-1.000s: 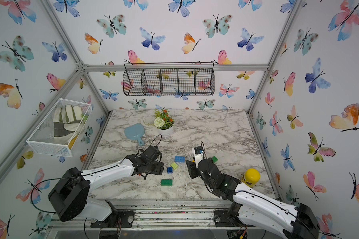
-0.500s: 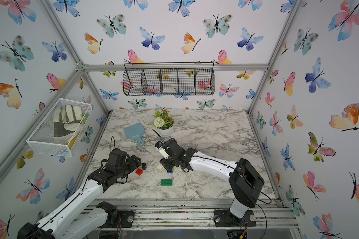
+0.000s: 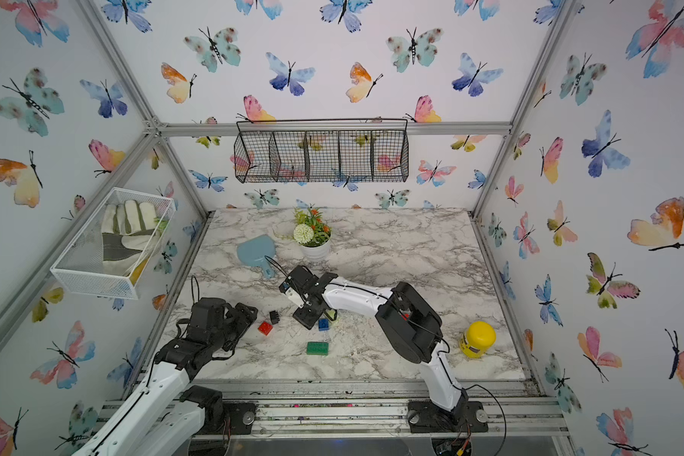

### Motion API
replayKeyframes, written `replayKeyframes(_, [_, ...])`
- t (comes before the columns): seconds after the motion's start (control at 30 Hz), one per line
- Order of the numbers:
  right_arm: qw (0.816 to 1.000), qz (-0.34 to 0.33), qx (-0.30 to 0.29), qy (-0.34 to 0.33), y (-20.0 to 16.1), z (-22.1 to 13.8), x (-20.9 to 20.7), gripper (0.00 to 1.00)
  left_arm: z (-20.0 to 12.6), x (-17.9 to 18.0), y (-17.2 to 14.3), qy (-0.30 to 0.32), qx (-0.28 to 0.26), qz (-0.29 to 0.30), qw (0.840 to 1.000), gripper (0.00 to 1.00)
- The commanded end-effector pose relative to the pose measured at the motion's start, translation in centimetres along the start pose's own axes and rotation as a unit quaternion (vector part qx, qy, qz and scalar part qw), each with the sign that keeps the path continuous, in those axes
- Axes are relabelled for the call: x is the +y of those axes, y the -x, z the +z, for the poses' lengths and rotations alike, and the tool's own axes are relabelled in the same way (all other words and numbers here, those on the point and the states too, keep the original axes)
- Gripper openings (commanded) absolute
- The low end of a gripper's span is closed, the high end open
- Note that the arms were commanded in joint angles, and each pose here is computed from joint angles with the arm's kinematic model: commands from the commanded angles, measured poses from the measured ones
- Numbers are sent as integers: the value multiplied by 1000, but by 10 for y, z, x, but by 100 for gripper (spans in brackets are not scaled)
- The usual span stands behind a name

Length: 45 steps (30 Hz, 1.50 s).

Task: Assemble the number 1 with lego
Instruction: Pick up the lego brick from the center of the board, then assemble the lego brick with the lego brick.

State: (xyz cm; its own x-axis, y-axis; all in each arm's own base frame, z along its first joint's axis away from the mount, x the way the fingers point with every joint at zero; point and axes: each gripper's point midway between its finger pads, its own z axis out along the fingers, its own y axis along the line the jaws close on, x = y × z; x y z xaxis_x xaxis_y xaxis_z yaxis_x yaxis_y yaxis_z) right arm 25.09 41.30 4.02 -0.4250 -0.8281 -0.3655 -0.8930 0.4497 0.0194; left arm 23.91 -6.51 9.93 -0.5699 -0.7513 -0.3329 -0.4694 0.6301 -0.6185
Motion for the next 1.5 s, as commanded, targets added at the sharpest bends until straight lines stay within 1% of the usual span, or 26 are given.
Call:
replayKeyframes(0.0, [1000,-21,19,10,-3,5,10,59,-2,1,-1,-3,3,-10,1000,80])
replayKeyframes(0.1, [999,-29,24,2,0,12,10,58,-3,1,-1,-4,2,-12,1000,80])
replayKeyframes(0.57, [999,-32,38,-9,-4,24,7,43,-3,1,0,-5,-1,-14,1000,80])
replayKeyframes(0.83, [998,-38,41,-3,-4,26,9,28,-6,1,1,-7,-4,-14,1000,80])
replayKeyframes(0.93, [998,-44,32,-2,1,16,10,22,-7,0,1,-7,-5,-14,1000,80])
replayKeyframes(1.0, [998,-56,13,-3,7,1,10,19,-7,1,2,-7,-7,-14,1000,80])
replayKeyframes(1.1, [996,-88,-33,-8,16,-38,12,17,-8,1,1,-9,-7,-13,1000,80])
replayKeyframes(1.17, [991,-123,-54,-6,6,-59,16,16,-8,2,1,-11,-9,-14,1000,80])
replayKeyframes(1.23, [983,-173,-56,18,-15,-72,27,16,-7,3,0,-16,-11,-16,1000,80])
replayKeyframes(1.37, [969,-241,-33,46,-61,-83,38,14,-4,6,-2,-28,-14,-25,999,80])
replayKeyframes(1.47, [963,-261,-36,56,-73,-88,43,14,-3,9,-4,-29,-12,-29,999,80])
